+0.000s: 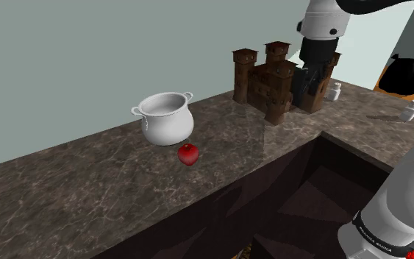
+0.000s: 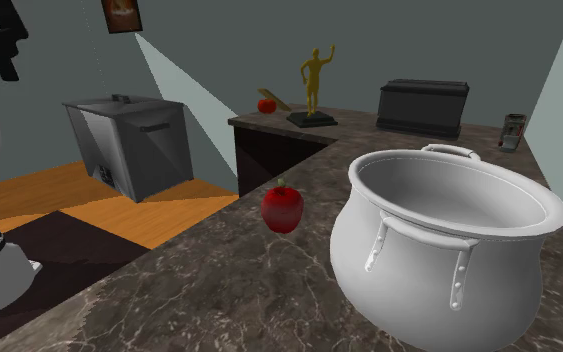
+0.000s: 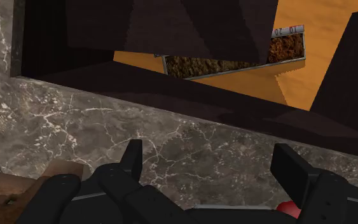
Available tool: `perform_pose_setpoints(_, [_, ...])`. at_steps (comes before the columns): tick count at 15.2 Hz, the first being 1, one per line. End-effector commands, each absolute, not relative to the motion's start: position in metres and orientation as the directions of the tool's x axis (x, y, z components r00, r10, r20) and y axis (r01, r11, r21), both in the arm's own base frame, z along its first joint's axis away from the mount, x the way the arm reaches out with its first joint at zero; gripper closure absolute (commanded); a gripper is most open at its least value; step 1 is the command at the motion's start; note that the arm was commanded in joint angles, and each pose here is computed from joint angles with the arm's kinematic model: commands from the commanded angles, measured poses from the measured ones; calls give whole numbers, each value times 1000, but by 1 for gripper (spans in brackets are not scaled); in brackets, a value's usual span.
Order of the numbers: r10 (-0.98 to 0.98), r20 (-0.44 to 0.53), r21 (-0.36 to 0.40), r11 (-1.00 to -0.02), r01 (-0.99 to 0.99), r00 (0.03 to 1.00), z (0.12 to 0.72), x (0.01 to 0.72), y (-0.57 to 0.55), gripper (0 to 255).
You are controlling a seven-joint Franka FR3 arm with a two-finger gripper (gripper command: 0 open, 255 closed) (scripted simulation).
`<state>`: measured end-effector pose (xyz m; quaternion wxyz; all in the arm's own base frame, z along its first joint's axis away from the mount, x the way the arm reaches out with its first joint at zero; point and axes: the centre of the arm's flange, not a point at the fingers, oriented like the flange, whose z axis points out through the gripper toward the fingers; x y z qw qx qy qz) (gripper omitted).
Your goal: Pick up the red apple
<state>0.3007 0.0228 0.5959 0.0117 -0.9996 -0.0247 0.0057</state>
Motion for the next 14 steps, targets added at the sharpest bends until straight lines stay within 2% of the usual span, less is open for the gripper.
perform_pose_setpoints(1, [49, -11, -24, -999, 49, 999, 596, 301, 23, 0])
perform_pose_setpoints(14, [-158, -284, -253, -939, -232, 946, 514, 435, 98, 0])
